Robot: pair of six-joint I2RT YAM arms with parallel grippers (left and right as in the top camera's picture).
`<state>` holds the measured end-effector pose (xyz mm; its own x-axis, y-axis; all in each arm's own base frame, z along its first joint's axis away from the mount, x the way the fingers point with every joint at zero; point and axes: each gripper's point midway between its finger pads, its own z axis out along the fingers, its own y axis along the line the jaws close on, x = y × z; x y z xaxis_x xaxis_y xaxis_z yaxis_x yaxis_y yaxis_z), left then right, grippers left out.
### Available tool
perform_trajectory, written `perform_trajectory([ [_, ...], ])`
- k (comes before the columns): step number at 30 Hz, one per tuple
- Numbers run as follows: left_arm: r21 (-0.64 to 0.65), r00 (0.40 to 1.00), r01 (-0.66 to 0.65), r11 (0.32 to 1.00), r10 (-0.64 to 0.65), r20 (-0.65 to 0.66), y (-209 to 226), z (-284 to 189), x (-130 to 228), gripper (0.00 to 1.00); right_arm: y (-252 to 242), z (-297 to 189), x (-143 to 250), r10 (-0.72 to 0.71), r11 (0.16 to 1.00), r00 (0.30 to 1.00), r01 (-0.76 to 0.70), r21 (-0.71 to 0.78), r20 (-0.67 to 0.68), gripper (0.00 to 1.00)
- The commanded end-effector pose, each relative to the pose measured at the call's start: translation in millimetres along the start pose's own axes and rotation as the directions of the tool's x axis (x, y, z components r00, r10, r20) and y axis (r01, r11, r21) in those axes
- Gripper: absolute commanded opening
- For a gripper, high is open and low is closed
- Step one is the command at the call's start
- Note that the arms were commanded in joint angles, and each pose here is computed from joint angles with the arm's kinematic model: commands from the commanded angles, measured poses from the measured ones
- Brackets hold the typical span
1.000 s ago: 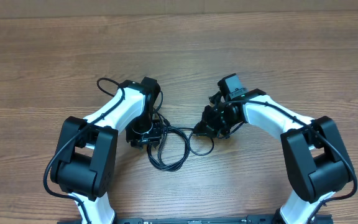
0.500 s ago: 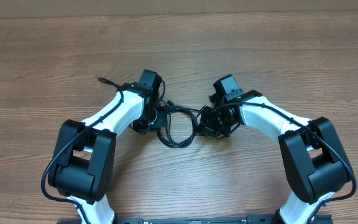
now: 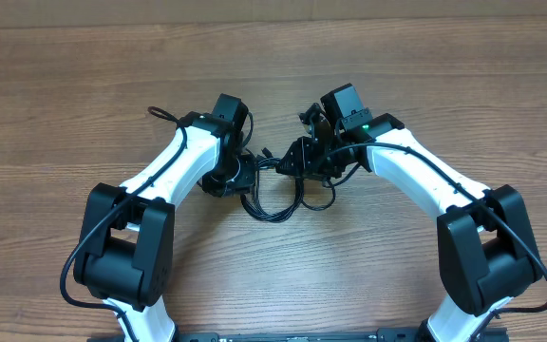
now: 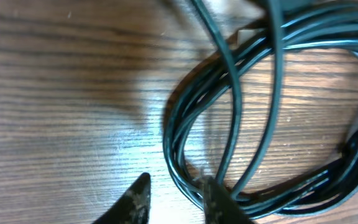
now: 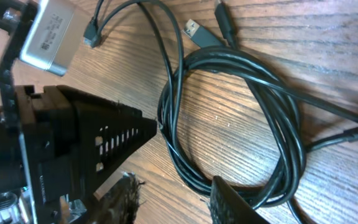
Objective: Untangle cables
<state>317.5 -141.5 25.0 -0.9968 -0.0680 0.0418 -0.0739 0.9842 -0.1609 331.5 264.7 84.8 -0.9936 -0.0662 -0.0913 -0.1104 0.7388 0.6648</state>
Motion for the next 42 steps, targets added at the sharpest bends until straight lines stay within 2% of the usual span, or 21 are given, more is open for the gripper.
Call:
perform_trajectory([
  [1,-0.005,0.991,0.128,0.992,-0.128,-0.029,6.7,7.9,7.3,0.36,13.5,-7.3,-6.1,-0.057,0.998,0.998,0.058,-0.023,0.033,0.31],
  [10,-0.003,0.958,0.285,0.958,-0.285,-0.021,11.4,23.9,11.9,0.37,6.4,6.9,-3.4,-0.082,0.996,0.996,0.08,0.047,0.039,0.29],
  [14,0.007,0.955,0.297,0.955,-0.297,-0.01,11.7,28.9,10.7,0.28,6.3,13.3,-5.9,-0.108,0.99,0.992,0.102,0.096,0.063,0.29],
  [19,0.012,0.953,0.302,0.953,-0.302,-0.004,12.6,33.1,11.2,0.23,8.1,25.3,-3.6,-0.129,0.982,0.989,0.117,0.147,0.073,0.28],
  [23,0.013,0.953,0.302,0.953,-0.302,-0.003,13.0,33.0,10.7,0.04,7.1,33.3,-2.1,-0.124,0.977,0.989,0.107,0.187,0.084,0.28],
  [26,0.015,0.952,0.306,0.952,-0.306,-0.002,16.4,32.2,8.9,0.04,6.7,41.1,0.7,-0.106,0.978,0.992,0.09,0.186,0.075,0.31],
  [31,0.101,0.971,0.237,0.966,-0.236,-0.029,16.2,28.4,3.2,0.04,-3.6,65.0,6.3,-0.05,0.981,0.998,0.04,0.19,0.045,0.36],
  [36,0.19,0.987,0.163,0.968,-0.157,-0.045,19.4,22.8,-1.0,0.04,3.1,83.4,9.6,-0.059,0.992,0.998,0.057,0.112,0.008,0.4],
  [42,0.256,0.997,0.067,0.964,-0.053,-0.058,12.1,19.6,4.1,0.04,14.6,86.5,-1.9,-0.099,0.993,0.994,0.096,0.062,0.049,0.4],
])
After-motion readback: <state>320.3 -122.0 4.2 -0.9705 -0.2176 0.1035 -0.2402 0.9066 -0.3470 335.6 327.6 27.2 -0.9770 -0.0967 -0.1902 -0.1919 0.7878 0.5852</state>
